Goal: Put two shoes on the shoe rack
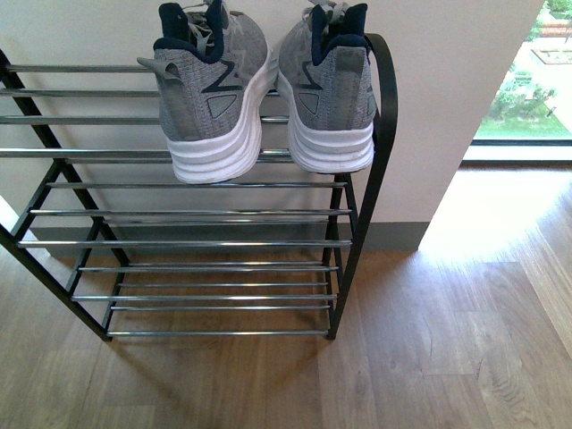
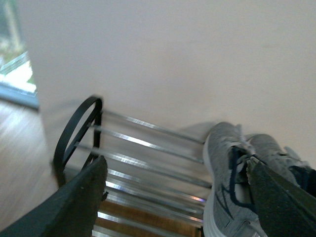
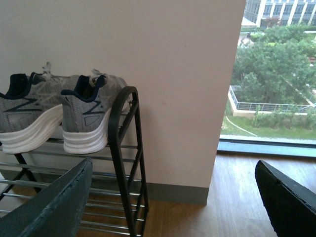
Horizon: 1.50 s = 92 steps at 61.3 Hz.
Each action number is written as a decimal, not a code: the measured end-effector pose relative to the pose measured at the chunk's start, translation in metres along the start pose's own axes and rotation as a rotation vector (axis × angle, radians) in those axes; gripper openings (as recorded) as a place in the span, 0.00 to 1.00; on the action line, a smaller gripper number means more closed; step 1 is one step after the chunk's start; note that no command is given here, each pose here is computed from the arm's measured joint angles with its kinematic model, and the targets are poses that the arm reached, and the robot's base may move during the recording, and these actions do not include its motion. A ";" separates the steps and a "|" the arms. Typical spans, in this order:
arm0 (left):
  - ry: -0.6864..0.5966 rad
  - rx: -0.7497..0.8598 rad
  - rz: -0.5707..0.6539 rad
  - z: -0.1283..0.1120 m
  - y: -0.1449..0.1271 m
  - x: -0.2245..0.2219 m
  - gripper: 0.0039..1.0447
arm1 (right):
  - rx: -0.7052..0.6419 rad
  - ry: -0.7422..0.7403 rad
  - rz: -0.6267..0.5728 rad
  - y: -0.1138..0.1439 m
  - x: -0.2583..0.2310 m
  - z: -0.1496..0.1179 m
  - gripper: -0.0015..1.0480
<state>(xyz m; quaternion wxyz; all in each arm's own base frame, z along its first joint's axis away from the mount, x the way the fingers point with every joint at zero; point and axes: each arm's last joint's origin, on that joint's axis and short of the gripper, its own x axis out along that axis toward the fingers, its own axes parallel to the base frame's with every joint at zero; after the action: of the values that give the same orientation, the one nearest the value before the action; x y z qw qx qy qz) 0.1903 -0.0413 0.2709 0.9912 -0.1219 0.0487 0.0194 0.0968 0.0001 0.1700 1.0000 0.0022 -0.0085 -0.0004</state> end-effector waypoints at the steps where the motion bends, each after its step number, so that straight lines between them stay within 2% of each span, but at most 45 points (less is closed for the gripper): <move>1: -0.028 0.033 -0.025 -0.003 0.002 -0.002 0.72 | 0.000 0.000 0.000 0.000 0.000 0.000 0.91; 4: -0.088 0.118 -0.059 -0.013 0.011 -0.009 0.60 | 0.000 0.000 0.000 0.000 0.000 0.000 0.91; 10: -0.097 0.189 -0.043 -0.028 0.023 -0.017 0.43 | 0.000 0.000 0.000 0.000 0.000 0.000 0.91; 14: -0.089 0.213 -0.044 -0.039 0.031 -0.022 0.29 | 0.000 0.000 0.000 0.000 0.000 0.000 0.91; 25: -0.090 0.227 -0.043 -0.054 0.042 -0.032 0.01 | 0.000 0.000 0.000 0.000 0.000 0.000 0.91; 35: -0.091 0.234 -0.068 -0.064 0.053 -0.039 0.01 | 0.000 0.000 0.000 0.000 0.000 0.000 0.91; 41: -0.095 0.233 -0.036 -0.068 0.060 -0.043 0.01 | 0.000 0.000 0.000 0.000 0.000 0.000 0.91; 80: -0.105 0.234 -0.044 -0.094 0.067 -0.062 0.01 | 0.000 0.000 0.000 0.000 0.000 0.000 0.91; 92: -0.111 0.234 -0.045 -0.094 0.067 -0.067 0.01 | 0.000 0.000 0.000 0.000 0.000 0.000 0.91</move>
<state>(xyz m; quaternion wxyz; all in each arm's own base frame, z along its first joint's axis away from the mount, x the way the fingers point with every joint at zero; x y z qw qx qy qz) 0.1121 -0.0005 0.1710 1.0000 -0.0053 -0.0071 -0.0021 0.0968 0.0001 0.1700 1.0000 0.0020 -0.0085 -0.0002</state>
